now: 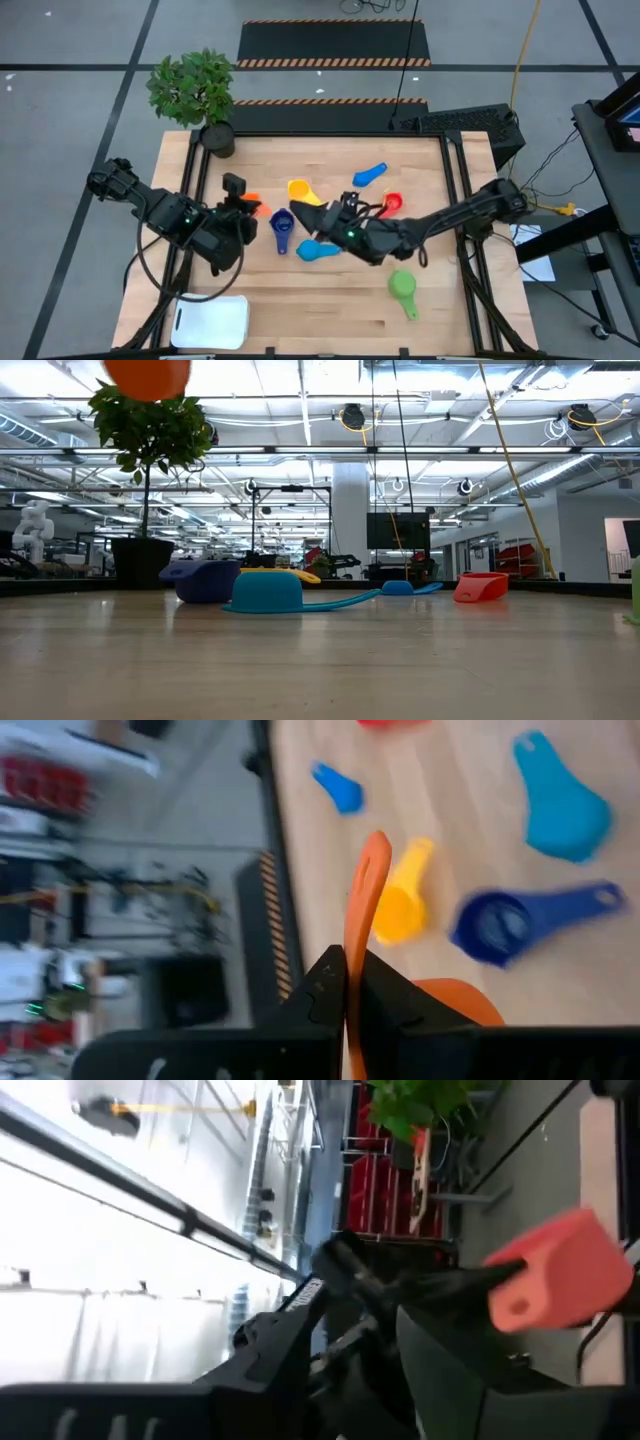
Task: Nest measuring cups in basket
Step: Put the orange measuring cup into the white bin
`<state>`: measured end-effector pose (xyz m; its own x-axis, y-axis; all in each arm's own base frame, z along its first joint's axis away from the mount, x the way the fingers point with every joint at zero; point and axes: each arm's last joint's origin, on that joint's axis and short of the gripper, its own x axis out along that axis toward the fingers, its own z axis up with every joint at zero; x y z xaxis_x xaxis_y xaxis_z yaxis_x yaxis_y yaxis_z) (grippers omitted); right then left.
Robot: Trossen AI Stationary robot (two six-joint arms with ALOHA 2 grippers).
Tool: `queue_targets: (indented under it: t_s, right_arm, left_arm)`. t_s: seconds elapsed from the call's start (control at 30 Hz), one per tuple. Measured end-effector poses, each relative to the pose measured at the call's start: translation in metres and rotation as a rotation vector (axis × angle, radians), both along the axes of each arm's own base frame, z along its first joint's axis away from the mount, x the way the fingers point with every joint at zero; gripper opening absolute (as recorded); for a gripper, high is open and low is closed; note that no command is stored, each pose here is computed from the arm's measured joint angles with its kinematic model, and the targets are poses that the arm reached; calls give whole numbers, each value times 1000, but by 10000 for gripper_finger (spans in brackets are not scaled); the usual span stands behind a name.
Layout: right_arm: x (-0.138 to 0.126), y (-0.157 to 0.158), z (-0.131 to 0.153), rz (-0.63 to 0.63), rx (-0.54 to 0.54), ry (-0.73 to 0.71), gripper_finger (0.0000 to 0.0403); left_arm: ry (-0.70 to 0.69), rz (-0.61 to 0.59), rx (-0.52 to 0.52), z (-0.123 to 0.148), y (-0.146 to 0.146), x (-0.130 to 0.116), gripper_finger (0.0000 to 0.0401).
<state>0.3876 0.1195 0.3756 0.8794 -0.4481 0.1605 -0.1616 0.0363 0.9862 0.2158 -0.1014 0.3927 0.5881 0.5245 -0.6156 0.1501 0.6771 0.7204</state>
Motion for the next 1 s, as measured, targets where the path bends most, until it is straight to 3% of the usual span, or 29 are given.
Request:
queue_targets:
  t_s: [0.1, 0.27, 0.53, 0.83, 1.0]
  right_arm:
    - [7, 3, -9, 15, 99, -56, 158]
    - [15, 4, -18, 28, 164, -115, 185]
    - [21, -4, -20, 95, 229, -157, 213]
    - [29, -29, -20, 96, 223, -162, 214]
    - [30, -35, -21, 96, 240, -166, 182]
  left_arm:
    - [-77, -32, 47, 5, -3, 8, 12]
    - [-176, -55, 119, 14, -8, 18, 12]
    - [-198, 3, 227, 18, -1, 21, 12]
    - [-194, -3, 238, 18, -2, 20, 12]
    - [-191, -5, 241, 18, -2, 20, 12]
